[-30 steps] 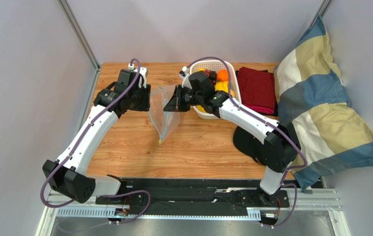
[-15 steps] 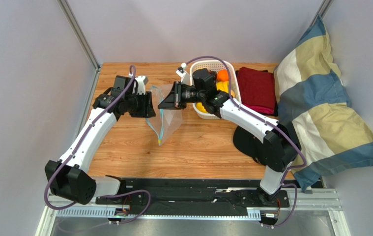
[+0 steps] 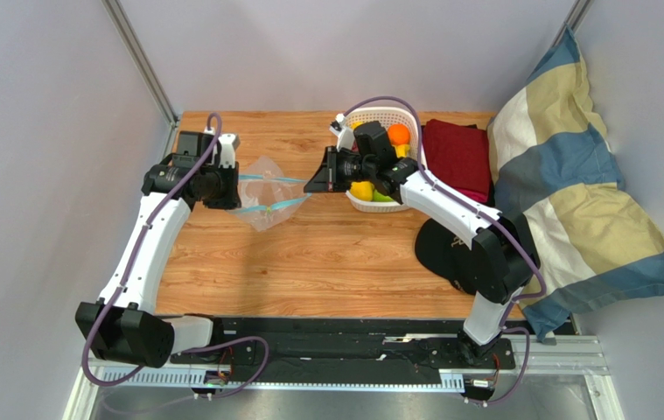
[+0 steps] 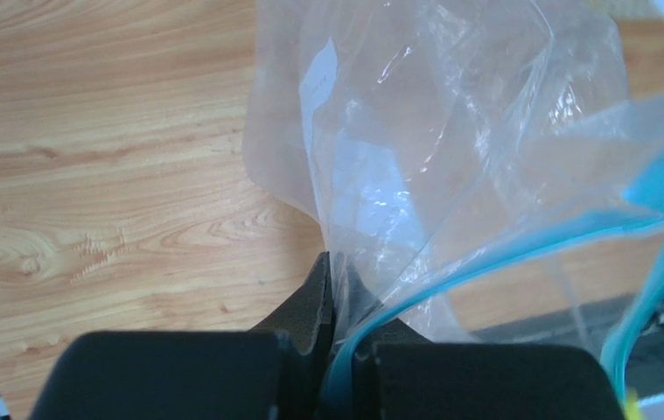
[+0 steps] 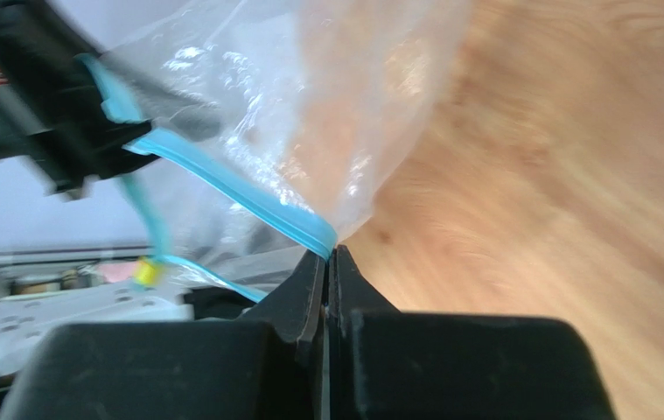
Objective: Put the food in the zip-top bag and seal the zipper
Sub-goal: Open the zipper of the food storage bag.
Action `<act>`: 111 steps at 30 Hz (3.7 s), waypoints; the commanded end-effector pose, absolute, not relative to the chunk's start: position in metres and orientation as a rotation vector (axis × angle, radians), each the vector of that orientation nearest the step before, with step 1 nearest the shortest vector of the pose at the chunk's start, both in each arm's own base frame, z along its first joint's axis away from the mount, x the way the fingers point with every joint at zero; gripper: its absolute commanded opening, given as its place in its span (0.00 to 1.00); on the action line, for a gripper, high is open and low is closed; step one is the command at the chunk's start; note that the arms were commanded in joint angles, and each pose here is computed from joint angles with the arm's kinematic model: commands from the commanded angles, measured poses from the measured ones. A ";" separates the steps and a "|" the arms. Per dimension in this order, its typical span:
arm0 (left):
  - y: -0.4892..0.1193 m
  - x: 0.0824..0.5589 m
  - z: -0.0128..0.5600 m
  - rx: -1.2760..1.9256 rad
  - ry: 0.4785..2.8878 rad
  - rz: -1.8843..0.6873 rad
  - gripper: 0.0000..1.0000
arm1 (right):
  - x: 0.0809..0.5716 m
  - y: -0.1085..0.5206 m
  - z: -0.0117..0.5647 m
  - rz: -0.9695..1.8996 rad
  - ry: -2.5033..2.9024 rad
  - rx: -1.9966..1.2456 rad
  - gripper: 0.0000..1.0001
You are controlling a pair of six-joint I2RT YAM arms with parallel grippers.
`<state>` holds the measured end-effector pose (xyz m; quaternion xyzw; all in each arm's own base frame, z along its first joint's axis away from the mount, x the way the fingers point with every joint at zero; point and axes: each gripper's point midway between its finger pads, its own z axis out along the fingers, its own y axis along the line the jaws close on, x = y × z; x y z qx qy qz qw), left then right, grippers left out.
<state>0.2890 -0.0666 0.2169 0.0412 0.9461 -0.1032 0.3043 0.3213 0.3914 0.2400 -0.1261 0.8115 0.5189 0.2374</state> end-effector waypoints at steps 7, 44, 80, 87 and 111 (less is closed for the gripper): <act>-0.062 0.265 0.204 0.369 2.633 -0.279 0.00 | 0.328 0.336 0.179 0.960 2.364 -0.563 0.00; -0.101 0.236 0.232 0.415 2.605 -0.531 0.70 | 0.278 0.399 0.234 1.436 2.378 -0.371 0.00; -0.090 0.246 0.224 0.266 2.507 -0.344 0.28 | 0.277 0.410 0.231 1.328 2.547 0.015 0.00; -0.079 0.262 0.220 0.183 2.546 -0.359 0.00 | 0.299 0.380 0.200 1.106 2.491 -0.247 0.00; -0.152 0.315 0.191 0.199 2.616 -0.608 0.00 | 0.402 0.282 0.252 0.882 2.272 -0.491 0.99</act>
